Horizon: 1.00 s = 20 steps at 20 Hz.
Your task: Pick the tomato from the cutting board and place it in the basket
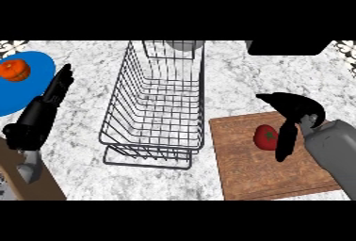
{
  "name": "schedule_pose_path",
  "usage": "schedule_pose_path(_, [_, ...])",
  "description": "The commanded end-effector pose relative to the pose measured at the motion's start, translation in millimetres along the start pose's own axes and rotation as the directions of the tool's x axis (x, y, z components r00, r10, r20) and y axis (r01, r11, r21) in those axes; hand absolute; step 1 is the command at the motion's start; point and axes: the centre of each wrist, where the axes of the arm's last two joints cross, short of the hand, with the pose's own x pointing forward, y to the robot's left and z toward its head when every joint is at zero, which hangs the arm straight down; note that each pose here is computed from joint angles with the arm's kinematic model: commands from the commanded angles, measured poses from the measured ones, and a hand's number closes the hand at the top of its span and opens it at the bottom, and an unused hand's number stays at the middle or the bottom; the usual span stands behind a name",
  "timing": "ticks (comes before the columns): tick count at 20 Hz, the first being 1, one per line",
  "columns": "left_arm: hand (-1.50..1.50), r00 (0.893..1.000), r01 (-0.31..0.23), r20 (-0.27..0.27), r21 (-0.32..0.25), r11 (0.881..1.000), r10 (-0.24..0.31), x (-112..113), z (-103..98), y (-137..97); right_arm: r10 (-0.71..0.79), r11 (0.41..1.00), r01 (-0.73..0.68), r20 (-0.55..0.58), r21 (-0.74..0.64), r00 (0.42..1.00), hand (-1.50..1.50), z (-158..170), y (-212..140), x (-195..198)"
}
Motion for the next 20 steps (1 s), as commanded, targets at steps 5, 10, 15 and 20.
schedule_pose_path(5, [0.00,1.000,0.009,0.026,0.023,1.000,-0.009,-12.9,4.9,-19.9,-0.018,1.000,0.018,-0.002,-0.001,1.000,-1.50,-15.0,16.1,4.5])
schedule_pose_path(10, [0.00,1.000,0.013,-0.010,0.017,1.000,-0.012,18.1,4.1,-1.4,-0.052,0.999,0.052,-0.003,-0.008,0.999,-1.50,-15.9,24.5,12.8])
schedule_pose_path(15, [0.00,1.000,0.008,-0.008,0.013,1.000,-0.008,-7.5,1.2,2.3,-0.024,1.000,0.024,-0.011,0.012,1.000,-1.50,-17.7,38.3,-3.6])
schedule_pose_path(20, [0.00,1.000,-0.004,-0.013,0.007,1.000,0.004,-5.5,-6.5,-18.5,-0.051,0.999,0.051,-0.026,0.014,0.998,-1.50,-21.5,34.4,-16.4])
